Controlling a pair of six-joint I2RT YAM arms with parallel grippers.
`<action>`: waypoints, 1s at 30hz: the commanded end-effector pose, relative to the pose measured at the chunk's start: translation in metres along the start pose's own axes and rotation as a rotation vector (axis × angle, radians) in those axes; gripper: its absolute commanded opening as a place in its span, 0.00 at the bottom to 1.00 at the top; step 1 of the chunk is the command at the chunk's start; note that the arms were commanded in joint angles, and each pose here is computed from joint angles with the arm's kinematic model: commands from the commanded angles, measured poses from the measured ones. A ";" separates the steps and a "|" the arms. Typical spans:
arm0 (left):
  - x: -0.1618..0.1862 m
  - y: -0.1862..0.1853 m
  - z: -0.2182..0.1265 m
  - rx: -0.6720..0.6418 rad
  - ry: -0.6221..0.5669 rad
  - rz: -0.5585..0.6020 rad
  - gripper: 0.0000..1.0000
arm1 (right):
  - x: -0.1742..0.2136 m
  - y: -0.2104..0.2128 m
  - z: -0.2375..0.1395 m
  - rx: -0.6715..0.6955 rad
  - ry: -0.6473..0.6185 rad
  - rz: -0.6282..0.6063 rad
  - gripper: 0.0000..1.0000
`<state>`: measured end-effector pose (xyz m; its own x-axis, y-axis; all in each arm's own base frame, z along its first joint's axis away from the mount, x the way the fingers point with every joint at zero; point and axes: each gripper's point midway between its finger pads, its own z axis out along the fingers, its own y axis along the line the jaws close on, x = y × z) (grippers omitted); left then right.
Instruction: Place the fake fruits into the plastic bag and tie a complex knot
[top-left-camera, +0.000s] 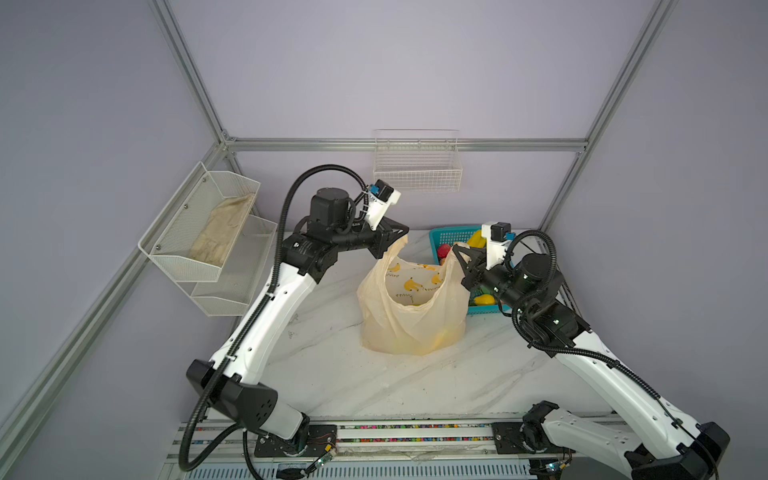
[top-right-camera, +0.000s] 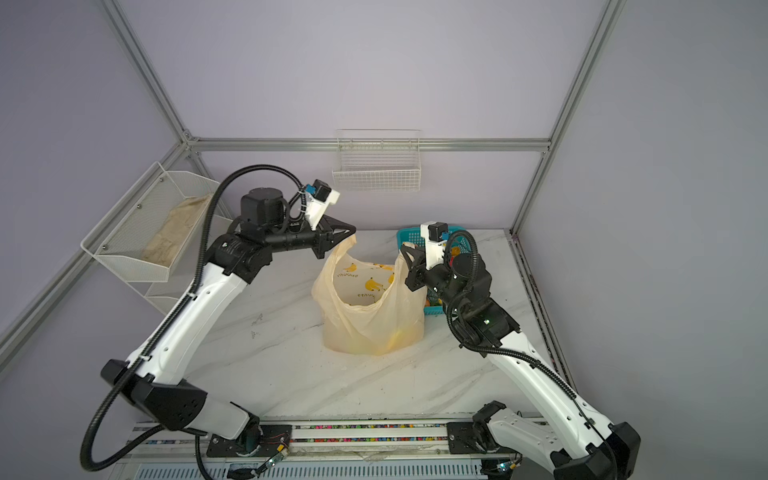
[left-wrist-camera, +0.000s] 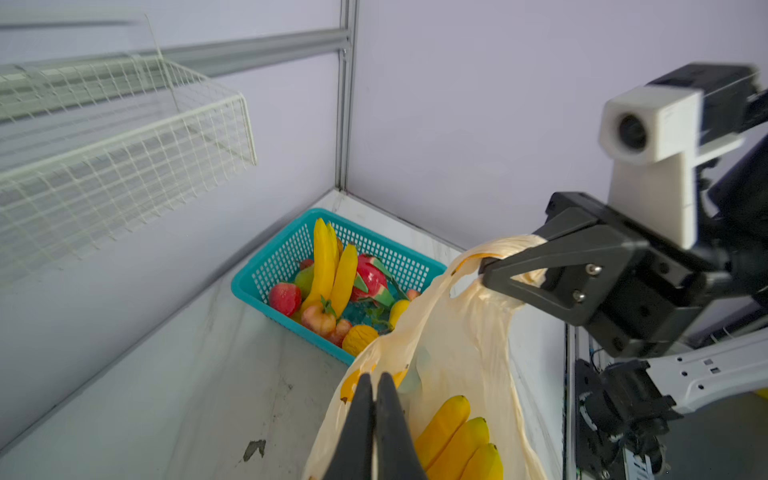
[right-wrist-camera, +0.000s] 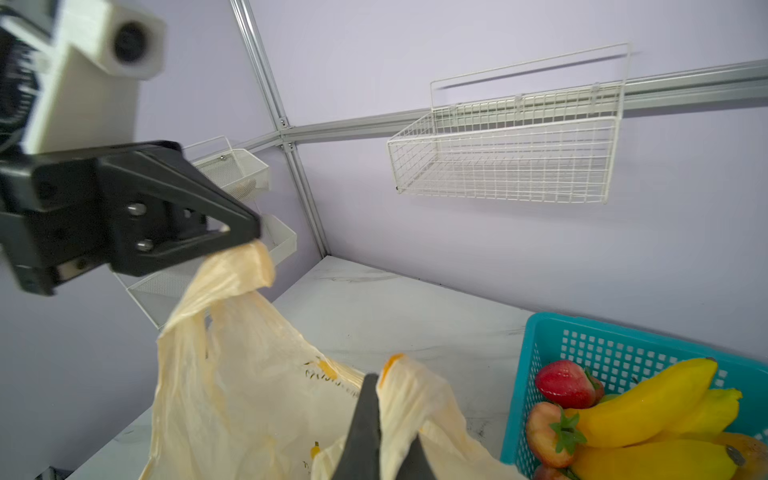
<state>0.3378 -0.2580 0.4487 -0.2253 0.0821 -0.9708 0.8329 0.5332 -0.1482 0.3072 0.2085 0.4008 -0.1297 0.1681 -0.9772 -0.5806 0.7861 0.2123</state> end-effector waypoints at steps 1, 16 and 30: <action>-0.039 0.004 -0.026 -0.046 -0.248 -0.141 0.00 | -0.012 -0.013 -0.014 0.081 -0.049 0.009 0.00; 0.006 0.030 -0.080 -0.240 -0.464 -0.497 0.00 | 0.012 -0.044 -0.015 0.252 0.057 -0.041 0.11; 0.017 0.028 -0.082 -0.246 -0.429 -0.547 0.00 | -0.065 0.051 0.006 -0.064 -0.065 -0.180 0.71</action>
<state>0.3160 -0.1739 0.4446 -0.3214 -0.5439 -0.7752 0.5056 0.5936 -0.6261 0.3038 0.2126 0.4570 -0.0398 0.0896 -0.9952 -0.5501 0.8295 0.0967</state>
